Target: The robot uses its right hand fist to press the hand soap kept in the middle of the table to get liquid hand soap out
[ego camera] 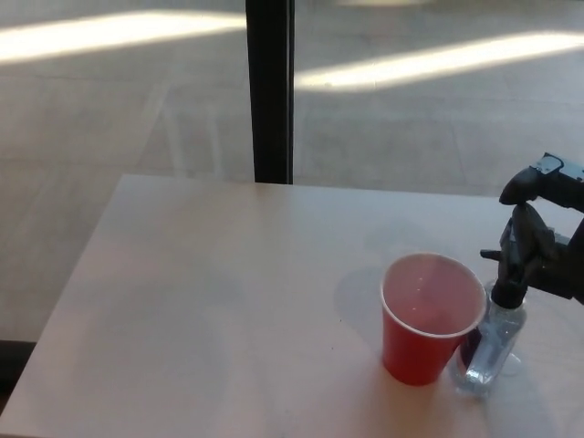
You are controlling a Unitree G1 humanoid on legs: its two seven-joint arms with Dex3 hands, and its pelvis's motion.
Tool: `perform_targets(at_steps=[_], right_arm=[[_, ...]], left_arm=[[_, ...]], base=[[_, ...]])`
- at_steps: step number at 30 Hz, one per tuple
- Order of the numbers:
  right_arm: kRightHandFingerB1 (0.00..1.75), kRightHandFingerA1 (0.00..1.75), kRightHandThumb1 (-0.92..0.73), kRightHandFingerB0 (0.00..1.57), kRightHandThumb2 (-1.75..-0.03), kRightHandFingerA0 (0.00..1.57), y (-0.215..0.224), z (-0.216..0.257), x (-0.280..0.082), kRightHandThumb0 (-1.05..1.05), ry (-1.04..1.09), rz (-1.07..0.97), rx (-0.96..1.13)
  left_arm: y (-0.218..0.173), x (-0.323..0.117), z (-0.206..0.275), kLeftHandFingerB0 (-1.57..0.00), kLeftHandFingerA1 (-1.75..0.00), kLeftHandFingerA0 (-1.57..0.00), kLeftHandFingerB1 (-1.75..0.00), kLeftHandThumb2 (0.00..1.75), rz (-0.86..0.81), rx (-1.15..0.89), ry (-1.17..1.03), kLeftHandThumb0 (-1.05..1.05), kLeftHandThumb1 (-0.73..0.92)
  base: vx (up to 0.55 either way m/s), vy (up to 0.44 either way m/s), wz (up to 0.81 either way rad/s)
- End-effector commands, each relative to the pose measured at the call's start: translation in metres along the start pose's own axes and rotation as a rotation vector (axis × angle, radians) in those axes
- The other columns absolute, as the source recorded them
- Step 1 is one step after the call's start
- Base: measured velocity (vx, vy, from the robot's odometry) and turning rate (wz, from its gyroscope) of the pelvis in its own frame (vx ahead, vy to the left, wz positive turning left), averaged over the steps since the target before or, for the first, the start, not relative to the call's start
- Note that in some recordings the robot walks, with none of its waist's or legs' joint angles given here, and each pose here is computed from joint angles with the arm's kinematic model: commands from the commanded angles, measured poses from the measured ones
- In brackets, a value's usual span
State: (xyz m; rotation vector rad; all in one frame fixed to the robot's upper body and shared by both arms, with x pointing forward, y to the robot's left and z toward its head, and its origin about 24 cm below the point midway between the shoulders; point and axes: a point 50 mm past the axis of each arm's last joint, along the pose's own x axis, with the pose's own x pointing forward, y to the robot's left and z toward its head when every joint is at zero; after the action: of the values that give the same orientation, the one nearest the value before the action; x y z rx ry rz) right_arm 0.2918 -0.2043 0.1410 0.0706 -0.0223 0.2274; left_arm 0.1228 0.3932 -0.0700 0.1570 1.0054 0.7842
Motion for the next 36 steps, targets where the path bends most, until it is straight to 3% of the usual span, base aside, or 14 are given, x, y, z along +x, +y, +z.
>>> perform_targets(at_steps=[1, 6, 8, 12, 14, 16, 18, 27, 30, 36], right_arm=[[1.59, 1.75, -0.58, 0.73, -1.21, 0.97, -0.006, -0.053, -0.016, -0.2, 0.266, -0.016, -0.014], [1.66, 1.75, -0.6, 0.66, -1.18, 0.96, -0.009, -0.058, -0.018, -0.21, 0.286, -0.025, -0.026], [1.61, 1.75, -0.77, 0.68, -0.92, 0.93, -0.011, -0.058, -0.019, -0.27, 0.291, -0.042, -0.022], [1.72, 1.75, -0.84, 0.6, -0.75, 0.98, -0.015, -0.061, -0.019, -0.31, 0.291, -0.04, -0.026], [1.72, 1.75, -0.65, 0.62, -1.07, 0.98, -0.016, -0.064, -0.02, -0.21, 0.298, -0.036, -0.038], [1.64, 1.75, -0.59, 0.65, -1.16, 0.93, -0.015, -0.067, -0.021, -0.22, 0.315, -0.045, -0.047], [1.75, 1.75, -0.51, 0.63, -1.3, 0.97, -0.014, -0.072, -0.022, -0.19, 0.331, -0.047, -0.025], [1.64, 1.75, -0.57, 0.64, -1.22, 0.95, -0.01, -0.09, -0.028, -0.21, 0.384, -0.066, 0.034], [1.62, 1.75, -0.55, 0.66, -1.3, 0.98, -0.008, -0.094, -0.03, -0.2, 0.395, -0.064, 0.024], [1.67, 1.75, -0.6, 0.64, -1.24, 0.97, -0.012, -0.102, -0.036, -0.21, 0.426, -0.071, 0.009]], left_arm=[[0.008, 0.0, 0.004, -0.28, -0.94, -0.47, -0.79, 1.31, 0.022, 0.01, -0.003, -0.46, 0.88], [0.007, 0.0, 0.005, -0.27, -0.98, -0.49, -0.82, 1.29, 0.026, -0.005, -0.004, -0.46, 0.9], [0.007, 0.0, 0.007, -0.24, -0.93, -0.46, -0.77, 1.31, 0.024, 0.0, -0.006, -0.48, 0.9], [0.007, 0.001, 0.008, -0.23, -0.94, -0.45, -0.77, 1.29, 0.028, -0.024, 0.007, -0.47, 0.91], [0.007, 0.002, 0.008, -0.22, -0.93, -0.45, -0.75, 1.29, 0.03, -0.021, 0.007, -0.48, 0.9], [0.006, 0.001, 0.01, -0.22, -0.92, -0.45, -0.75, 1.31, 0.03, -0.009, 0.0, -0.48, 0.89], [0.006, 0.001, 0.01, -0.23, -0.95, -0.47, -0.77, 1.3, 0.029, -0.01, -0.013, -0.47, 0.91], [0.007, 0.001, 0.011, -0.22, -0.94, -0.48, -0.76, 1.31, 0.036, -0.003, -0.012, -0.47, 0.92], [0.008, 0.002, 0.01, -0.23, -0.94, -0.47, -0.76, 1.31, 0.033, -0.016, -0.009, -0.48, 0.91], [0.007, 0.001, 0.012, -0.24, -1.0, -0.53, -0.77, 1.28, 0.048, -0.01, -0.002, -0.49, 0.92]], base=[[0.0, 0.0, 0.0], [0.0, 0.0, 0.0], [0.0, 0.0, 0.0], [0.0, 0.0, 0.0], [0.0, 0.0, 0.0], [0.0, 0.0, 0.0], [0.0, 0.0, 0.0], [0.0, 0.0, 0.0], [0.0, 0.0, 0.0], [0.0, 0.0, 0.0]])
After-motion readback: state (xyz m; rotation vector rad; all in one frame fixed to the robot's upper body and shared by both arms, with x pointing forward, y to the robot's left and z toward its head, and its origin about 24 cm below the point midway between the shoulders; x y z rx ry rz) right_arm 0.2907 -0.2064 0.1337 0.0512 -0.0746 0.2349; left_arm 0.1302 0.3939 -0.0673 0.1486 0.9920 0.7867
